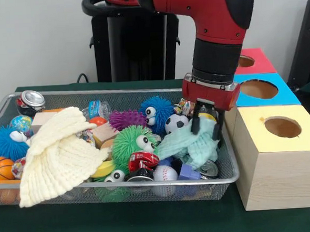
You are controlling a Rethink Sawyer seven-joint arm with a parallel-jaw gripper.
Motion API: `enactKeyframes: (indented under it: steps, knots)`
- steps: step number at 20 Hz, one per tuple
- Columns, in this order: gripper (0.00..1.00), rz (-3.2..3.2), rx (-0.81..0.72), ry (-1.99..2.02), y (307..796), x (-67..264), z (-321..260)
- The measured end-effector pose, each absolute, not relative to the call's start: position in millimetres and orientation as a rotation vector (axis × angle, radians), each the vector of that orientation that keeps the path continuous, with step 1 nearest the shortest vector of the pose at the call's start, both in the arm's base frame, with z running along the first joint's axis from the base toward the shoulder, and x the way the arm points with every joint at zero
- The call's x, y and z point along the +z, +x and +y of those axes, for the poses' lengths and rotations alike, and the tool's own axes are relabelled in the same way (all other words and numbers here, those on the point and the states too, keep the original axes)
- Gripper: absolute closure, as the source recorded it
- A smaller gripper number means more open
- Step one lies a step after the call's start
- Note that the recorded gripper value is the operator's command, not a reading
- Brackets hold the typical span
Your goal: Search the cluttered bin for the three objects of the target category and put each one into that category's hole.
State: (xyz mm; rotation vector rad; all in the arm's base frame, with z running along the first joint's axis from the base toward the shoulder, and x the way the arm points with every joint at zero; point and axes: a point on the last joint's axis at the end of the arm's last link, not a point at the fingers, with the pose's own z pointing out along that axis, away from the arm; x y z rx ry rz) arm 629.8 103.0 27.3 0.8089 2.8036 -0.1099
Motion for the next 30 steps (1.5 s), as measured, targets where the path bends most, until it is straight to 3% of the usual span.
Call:
enactKeyframes:
  steps: [18,26,27,30]
  knots:
    - [1.00,2.792,-0.122,0.912,624,34,96]
    - [1.00,2.849,-0.118,0.966,616,72,92]
    - [0.00,2.864,-0.109,0.984,616,90,91]
    - [0.00,2.854,-0.104,0.988,618,100,88]
